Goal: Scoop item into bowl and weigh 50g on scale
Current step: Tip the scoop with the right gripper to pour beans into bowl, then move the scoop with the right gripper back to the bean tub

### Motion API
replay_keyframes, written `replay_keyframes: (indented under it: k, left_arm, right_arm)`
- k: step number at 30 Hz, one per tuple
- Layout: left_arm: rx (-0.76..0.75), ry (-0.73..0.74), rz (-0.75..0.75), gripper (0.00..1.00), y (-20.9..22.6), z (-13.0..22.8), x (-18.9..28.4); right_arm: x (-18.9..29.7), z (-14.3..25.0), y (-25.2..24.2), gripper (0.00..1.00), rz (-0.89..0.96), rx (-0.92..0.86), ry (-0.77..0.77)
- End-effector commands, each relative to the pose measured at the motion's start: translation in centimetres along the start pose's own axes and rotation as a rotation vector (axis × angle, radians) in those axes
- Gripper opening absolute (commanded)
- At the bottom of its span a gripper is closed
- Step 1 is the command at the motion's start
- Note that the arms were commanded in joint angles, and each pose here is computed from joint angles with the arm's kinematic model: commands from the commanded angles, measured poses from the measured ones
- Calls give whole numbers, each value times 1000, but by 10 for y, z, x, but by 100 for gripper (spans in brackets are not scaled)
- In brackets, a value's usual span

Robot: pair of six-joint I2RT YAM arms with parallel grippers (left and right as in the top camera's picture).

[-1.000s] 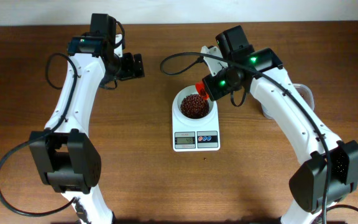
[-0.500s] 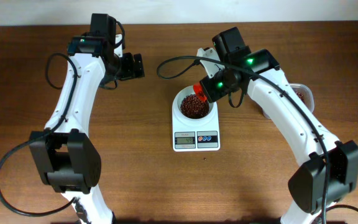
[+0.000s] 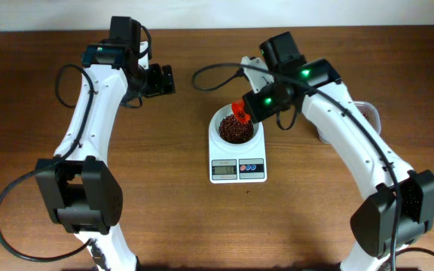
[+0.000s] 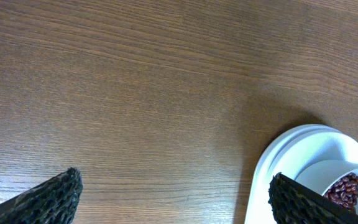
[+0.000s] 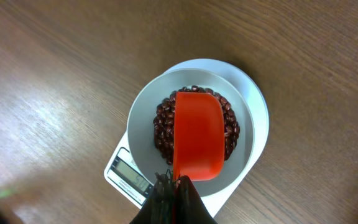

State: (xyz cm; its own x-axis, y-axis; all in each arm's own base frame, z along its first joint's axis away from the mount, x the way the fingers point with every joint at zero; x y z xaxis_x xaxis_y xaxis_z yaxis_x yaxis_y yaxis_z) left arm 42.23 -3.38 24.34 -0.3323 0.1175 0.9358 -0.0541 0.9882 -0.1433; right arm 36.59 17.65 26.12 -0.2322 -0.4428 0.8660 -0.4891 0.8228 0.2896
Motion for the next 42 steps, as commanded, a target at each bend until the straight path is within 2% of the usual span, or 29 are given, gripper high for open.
replay_keyframes:
  k: [1, 4, 6, 10, 12, 14, 19, 22, 27, 28, 29, 30, 31, 32, 33, 34, 36, 39, 41, 42]
  left_arm:
    - [10, -38, -2, 99, -1, -3, 14]
    - [9, -38, -2, 99, -1, -3, 14]
    - [9, -38, -2, 99, -1, -3, 14]
    - [9, -38, -2, 99, -1, -3, 14]
    - [10, -38, -2, 99, -1, -3, 14]
    - [9, -38, -2, 99, -1, -3, 14]
    - [10, -38, -2, 99, -1, -3, 14]
    - [10, -38, -2, 99, -1, -3, 14]
    - [10, -38, -2, 99, -1, -3, 14]
    - [9, -38, -2, 99, -1, -3, 14]
    - [9, -38, -2, 99, -1, -3, 14]
    - [10, -38, -2, 99, -1, -3, 14]
    - [10, -38, -2, 99, -1, -3, 14]
    - [10, -38, -2, 99, -1, -3, 14]
    - [10, -38, -2, 99, -1, -3, 14]
    - [10, -38, -2, 99, -1, -3, 14]
    - [9, -38, -2, 99, -1, -3, 14]
    - [10, -38, -2, 99, -1, -3, 14]
    - [9, -38, -2, 99, -1, -3, 14]
    - [10, -38, -2, 99, -1, -3, 14]
  right_arm:
    - [25, -6, -16, 4, -170, -130, -69]
    - [44, -4, -46, 4, -313, -262, -109]
    - [57, -1, -72, 4, -346, -325, -147]
    - [91, 32, -150, 4, -216, -550, -192]
    - [104, 58, -182, 4, -48, -673, -146]
    - [107, 74, -194, 4, 100, -724, -78]
    - [102, 96, -207, 4, 382, -749, 83]
    - [78, 104, -216, 4, 381, -750, 97]
    - [24, 110, -221, 4, 384, -669, 34]
    - [22, 112, -222, 9, 389, -668, 32]
    - [23, 111, -222, 20, 390, -667, 30]
    - [31, 106, -222, 26, 403, -664, 18]
    - [41, 100, -223, 47, 439, -661, 18]
    - [53, 94, -223, 60, 476, -658, 18]
    - [63, 87, -221, 72, 480, -638, 7]
    - [70, 82, -220, 79, 484, -630, -6]
    - [89, 72, -214, 83, 488, -623, -19]
    - [88, 83, -209, 84, 487, -646, 71]
    - [89, 74, -216, 85, 525, -571, 12]
    - [93, 67, -225, 86, 603, -554, -43]
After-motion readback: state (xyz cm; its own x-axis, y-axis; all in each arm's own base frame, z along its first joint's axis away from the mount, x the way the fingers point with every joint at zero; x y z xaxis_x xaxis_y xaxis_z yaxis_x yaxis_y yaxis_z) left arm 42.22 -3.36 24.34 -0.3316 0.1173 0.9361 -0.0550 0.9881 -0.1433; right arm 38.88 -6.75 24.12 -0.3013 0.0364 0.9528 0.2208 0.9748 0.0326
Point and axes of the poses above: each gripper's point midway between its finger pads, its own x axis back along the fingers, its own y axis along the line the jaws close on, z = x × y, the point moved 10 cm from there along x, back along the fingers, and after that the axes turned 4 degrees about -x, right-handed, at the moved point
